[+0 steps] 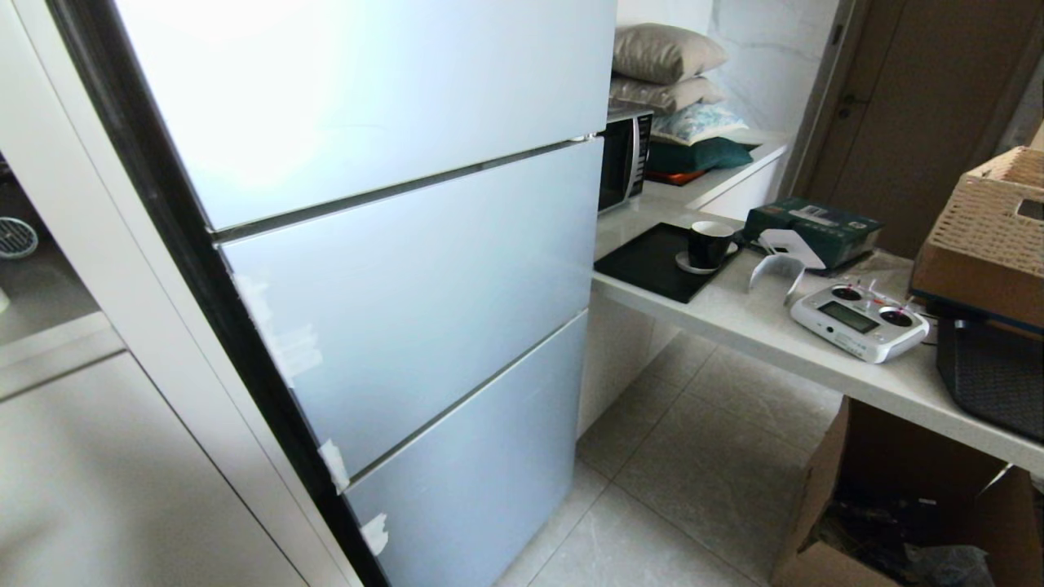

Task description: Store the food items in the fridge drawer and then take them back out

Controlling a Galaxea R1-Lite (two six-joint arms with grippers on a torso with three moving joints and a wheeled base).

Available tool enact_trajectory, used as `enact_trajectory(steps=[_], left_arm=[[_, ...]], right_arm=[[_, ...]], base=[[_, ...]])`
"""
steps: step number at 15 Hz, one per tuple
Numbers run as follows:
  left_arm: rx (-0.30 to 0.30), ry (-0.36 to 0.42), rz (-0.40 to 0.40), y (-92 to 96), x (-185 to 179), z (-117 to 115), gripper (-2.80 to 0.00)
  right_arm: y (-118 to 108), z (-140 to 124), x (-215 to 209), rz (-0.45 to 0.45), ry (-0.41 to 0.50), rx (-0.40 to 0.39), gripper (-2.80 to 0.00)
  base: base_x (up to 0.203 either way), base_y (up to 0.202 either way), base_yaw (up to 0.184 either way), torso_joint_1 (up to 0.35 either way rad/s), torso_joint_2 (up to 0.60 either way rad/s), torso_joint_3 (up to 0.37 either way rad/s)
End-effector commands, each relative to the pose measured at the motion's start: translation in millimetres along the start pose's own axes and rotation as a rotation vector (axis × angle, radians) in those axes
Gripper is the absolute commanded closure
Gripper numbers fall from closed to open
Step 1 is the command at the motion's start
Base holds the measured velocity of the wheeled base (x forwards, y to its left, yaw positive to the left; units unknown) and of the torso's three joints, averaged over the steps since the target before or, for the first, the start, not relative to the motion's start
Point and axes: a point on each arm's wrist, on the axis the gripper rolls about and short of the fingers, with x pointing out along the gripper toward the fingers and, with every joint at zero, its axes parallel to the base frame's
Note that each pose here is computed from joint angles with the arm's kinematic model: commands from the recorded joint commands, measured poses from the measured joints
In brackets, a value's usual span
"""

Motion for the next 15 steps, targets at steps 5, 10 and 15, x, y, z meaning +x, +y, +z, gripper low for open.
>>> enact_trajectory(steps=[5, 10, 15], left_arm=[[-0.003, -0.010, 0.002, 0.1, 0, 1, 0.00], [-0.186, -0.010, -0.032, 0.1, 8, 67, 0.00], [-0.546, 0.203, 0.006, -3.2, 111, 101, 0.00]], right_arm=[[0, 0, 0, -0.003, 0.001, 0.024, 0.00], [0, 0, 0, -0.005, 0.000, 0.059, 0.00], [0, 1, 0, -0.011, -0.003, 0.109, 0.00]], base=[[0.000, 0.000, 0.000, 0.000, 0.00, 0.000], [0.000, 0.000, 0.000, 0.000, 0.00, 0.000], [0.000, 0.000, 0.000, 0.000, 0.00, 0.000]])
